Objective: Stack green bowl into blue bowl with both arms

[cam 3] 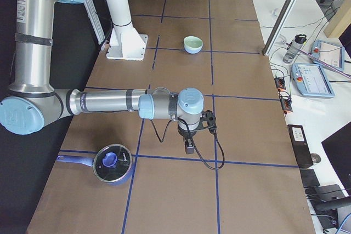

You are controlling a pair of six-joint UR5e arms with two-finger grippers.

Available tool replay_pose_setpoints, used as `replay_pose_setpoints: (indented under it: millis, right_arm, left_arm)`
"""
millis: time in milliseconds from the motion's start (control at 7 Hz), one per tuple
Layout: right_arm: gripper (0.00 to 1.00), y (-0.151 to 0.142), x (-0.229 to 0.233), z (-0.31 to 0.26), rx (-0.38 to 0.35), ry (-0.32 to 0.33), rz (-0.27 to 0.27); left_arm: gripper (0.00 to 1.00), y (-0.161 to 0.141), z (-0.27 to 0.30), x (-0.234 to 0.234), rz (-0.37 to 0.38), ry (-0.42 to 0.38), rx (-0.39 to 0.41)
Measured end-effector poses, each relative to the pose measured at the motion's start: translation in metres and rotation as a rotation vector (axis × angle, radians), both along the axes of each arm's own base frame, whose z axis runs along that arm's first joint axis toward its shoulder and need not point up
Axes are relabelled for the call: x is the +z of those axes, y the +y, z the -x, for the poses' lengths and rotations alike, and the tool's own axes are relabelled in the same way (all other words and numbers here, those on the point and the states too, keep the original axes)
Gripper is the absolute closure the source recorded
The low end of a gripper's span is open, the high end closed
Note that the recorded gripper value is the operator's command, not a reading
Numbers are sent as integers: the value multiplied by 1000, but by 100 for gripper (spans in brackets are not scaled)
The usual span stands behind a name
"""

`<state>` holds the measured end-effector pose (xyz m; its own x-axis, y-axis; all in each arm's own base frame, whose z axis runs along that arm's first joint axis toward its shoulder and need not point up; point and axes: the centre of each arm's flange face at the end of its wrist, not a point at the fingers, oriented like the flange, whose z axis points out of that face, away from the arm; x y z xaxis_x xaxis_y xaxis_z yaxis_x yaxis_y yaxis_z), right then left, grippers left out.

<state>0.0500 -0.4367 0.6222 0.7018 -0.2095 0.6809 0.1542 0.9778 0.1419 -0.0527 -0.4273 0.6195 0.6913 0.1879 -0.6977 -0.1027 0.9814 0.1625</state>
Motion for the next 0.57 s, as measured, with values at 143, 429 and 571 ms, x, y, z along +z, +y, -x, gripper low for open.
replay_pose_setpoints:
  millis: [143, 429, 571]
  right_arm:
    - [0, 0, 0, 0, 0, 1, 1]
    - [0, 1, 1, 0, 0, 2, 2]
    - [0, 1, 2, 0, -1, 4, 3]
  left_arm:
    - [0, 2, 0, 0, 3, -1, -5]
    - [0, 1, 0, -1, -9, -1, -5]
    - [0, 2, 0, -1, -14, 3, -4]
